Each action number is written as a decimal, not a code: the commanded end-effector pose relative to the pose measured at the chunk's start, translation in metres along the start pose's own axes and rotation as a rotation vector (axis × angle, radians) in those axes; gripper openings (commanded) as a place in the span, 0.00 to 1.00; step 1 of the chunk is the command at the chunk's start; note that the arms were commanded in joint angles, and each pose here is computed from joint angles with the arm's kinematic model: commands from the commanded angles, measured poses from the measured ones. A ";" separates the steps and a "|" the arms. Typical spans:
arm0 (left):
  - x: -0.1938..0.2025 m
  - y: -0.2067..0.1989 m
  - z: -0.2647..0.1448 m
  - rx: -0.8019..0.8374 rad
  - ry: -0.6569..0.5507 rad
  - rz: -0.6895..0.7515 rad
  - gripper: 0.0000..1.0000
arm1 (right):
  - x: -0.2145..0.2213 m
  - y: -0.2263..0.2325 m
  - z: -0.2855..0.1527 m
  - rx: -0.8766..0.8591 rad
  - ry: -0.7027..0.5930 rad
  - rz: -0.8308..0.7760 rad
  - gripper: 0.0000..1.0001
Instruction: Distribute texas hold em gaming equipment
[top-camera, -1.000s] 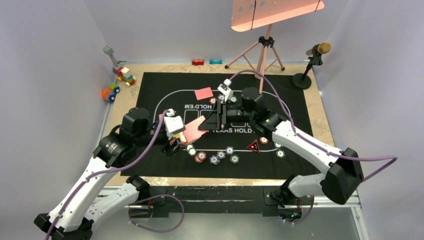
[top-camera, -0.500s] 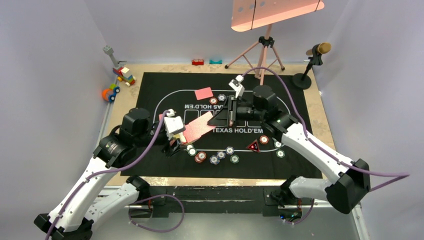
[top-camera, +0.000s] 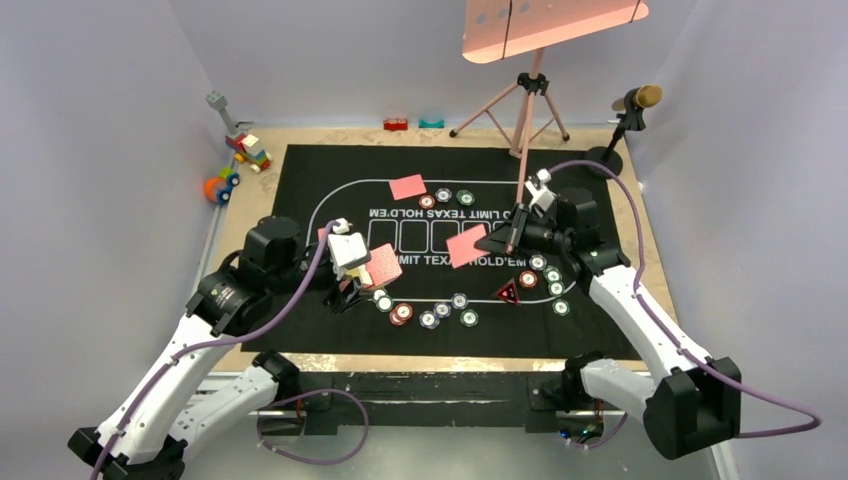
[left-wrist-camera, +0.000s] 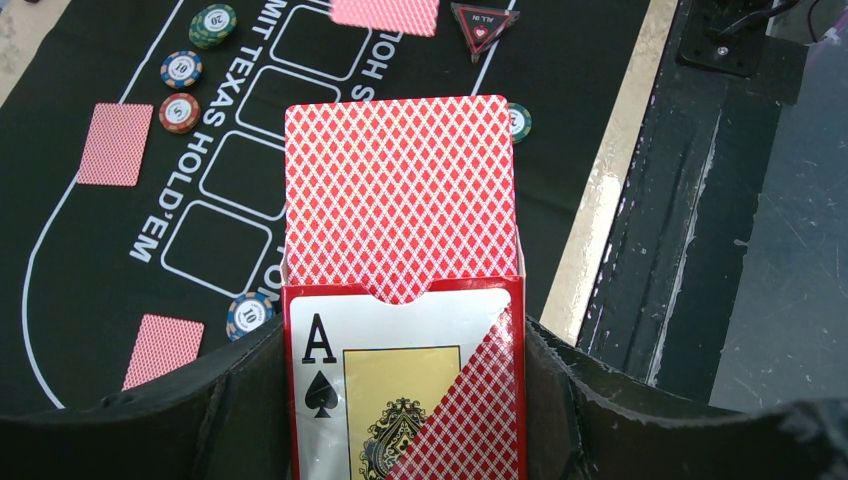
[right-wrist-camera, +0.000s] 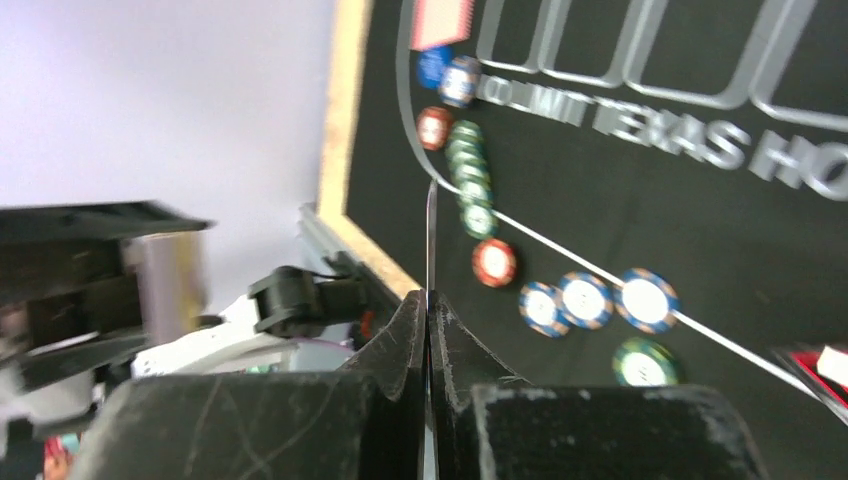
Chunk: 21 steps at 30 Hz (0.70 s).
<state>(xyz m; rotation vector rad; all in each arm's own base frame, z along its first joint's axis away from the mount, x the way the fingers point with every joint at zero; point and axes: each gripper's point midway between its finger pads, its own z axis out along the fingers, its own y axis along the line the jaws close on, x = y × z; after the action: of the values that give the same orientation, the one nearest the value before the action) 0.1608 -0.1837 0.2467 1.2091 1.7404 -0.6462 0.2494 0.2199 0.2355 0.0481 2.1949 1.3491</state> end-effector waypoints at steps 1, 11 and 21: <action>-0.020 0.003 -0.005 -0.013 -0.066 0.033 0.22 | 0.019 -0.078 -0.003 0.193 -0.002 0.068 0.00; -0.019 0.002 -0.005 -0.006 -0.066 0.033 0.22 | 0.017 -0.164 -0.010 0.431 -0.085 0.139 0.00; -0.021 0.002 -0.005 -0.007 -0.069 0.037 0.22 | 0.006 -0.184 0.012 0.426 -0.077 0.159 0.00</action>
<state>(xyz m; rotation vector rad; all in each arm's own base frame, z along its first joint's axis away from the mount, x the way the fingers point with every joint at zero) 0.1603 -0.1836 0.2464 1.2105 1.7419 -0.6476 0.2696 0.1393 0.0626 0.4856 2.5034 0.9076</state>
